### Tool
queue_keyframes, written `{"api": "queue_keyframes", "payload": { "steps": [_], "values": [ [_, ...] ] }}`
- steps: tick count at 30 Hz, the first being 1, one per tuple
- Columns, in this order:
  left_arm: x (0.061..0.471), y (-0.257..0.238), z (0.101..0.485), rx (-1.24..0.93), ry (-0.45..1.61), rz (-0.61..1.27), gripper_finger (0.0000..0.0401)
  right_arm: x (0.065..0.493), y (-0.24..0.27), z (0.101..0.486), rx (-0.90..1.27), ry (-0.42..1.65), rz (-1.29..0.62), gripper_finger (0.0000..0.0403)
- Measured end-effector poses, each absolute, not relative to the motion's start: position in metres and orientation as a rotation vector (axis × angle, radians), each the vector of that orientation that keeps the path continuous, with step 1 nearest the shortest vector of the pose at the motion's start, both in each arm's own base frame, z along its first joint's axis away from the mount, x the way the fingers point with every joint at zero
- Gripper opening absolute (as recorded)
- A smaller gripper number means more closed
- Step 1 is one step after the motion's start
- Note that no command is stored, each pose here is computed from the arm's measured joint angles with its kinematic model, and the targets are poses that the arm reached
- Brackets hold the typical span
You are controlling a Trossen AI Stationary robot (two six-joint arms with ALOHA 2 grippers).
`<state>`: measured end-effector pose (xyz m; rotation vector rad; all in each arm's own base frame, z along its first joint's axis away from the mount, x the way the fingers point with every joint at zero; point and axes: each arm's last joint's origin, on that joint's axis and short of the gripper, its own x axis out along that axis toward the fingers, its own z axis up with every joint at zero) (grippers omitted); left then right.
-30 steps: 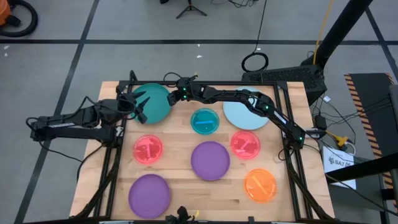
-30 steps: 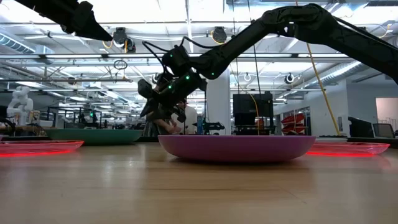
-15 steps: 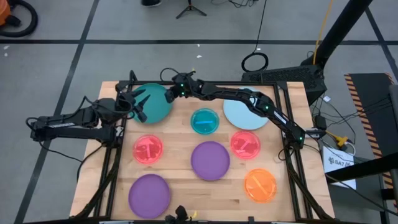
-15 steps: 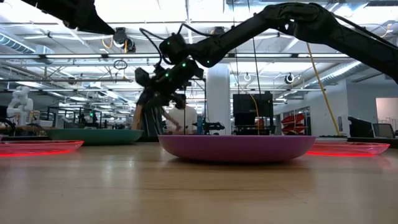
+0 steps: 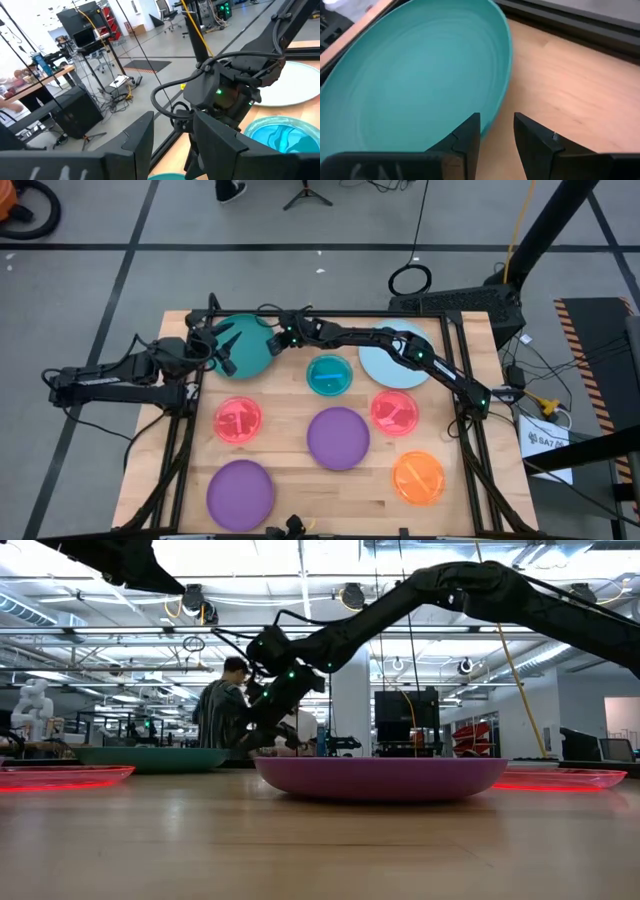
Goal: Stack plastic plates
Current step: Stack the green plate on top of the light blue plate
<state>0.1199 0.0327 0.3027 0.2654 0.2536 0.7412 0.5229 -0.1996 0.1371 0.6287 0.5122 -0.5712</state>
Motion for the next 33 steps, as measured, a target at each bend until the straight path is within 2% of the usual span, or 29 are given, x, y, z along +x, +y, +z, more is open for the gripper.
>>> {"api": "queue_keyframes", "payload": {
  "steps": [15, 28, 33],
  "values": [
    [0.12, 0.033, 0.303, 0.256, 0.25, 0.742, 0.0147, 0.524, -0.197, 0.137, 0.635, 0.513, -0.566, 0.0114],
    [0.12, 0.033, 0.302, 0.254, 0.257, 0.741, 0.0147, 0.531, -0.192, 0.116, 0.643, 0.491, -0.551, 0.0113],
    [0.12, 0.033, 0.302, 0.25, 0.258, 0.742, 0.0147, 0.531, -0.193, 0.116, 0.645, 0.491, -0.554, 0.0082]
  ]
}}
